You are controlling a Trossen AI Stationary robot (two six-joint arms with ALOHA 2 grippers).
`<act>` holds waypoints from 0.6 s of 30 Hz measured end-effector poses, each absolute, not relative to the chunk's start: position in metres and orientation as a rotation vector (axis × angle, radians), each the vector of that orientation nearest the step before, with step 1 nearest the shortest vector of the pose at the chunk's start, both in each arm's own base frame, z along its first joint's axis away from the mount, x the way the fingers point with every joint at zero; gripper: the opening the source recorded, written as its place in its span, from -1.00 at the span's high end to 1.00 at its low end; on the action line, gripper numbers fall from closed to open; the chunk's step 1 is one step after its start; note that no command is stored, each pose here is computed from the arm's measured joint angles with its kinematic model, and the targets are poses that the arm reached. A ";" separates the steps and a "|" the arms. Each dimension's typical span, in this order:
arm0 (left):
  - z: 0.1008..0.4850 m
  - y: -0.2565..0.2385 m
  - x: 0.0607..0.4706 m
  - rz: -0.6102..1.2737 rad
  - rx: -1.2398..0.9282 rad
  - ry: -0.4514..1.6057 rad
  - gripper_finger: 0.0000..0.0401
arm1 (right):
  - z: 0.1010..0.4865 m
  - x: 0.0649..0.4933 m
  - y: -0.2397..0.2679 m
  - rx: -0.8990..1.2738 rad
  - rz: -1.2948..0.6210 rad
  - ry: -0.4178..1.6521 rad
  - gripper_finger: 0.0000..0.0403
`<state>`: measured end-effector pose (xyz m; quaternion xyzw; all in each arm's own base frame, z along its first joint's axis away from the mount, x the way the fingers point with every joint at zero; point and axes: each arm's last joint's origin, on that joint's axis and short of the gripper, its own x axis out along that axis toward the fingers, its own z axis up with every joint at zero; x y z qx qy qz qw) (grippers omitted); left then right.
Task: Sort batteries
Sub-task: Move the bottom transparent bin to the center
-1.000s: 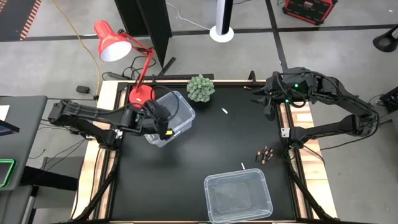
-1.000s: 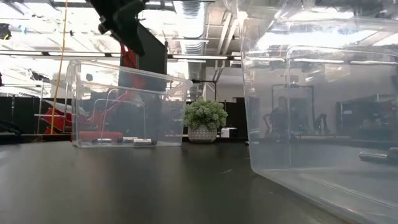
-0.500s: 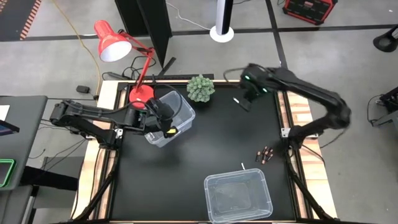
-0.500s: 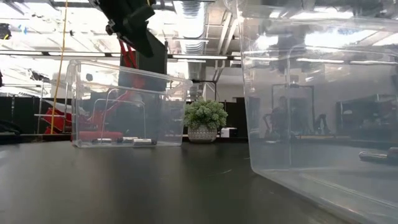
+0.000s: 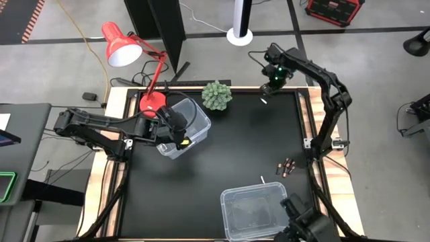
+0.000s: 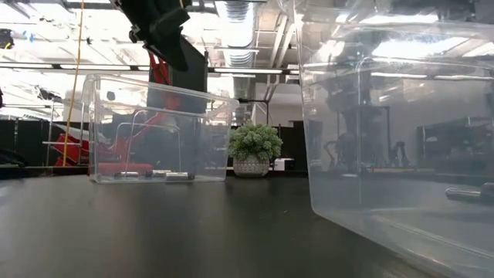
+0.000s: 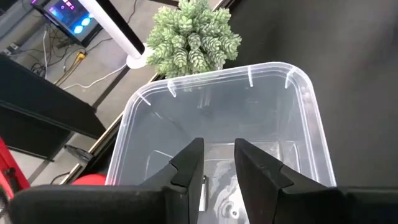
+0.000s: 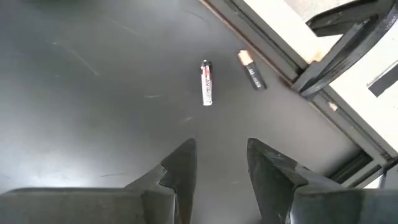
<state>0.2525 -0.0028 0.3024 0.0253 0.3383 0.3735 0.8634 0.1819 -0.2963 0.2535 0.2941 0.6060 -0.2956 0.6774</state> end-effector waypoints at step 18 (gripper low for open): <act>0.293 -0.002 0.254 0.779 0.062 0.706 0.57 | 0.240 0.167 -0.307 0.570 -0.568 1.494 0.22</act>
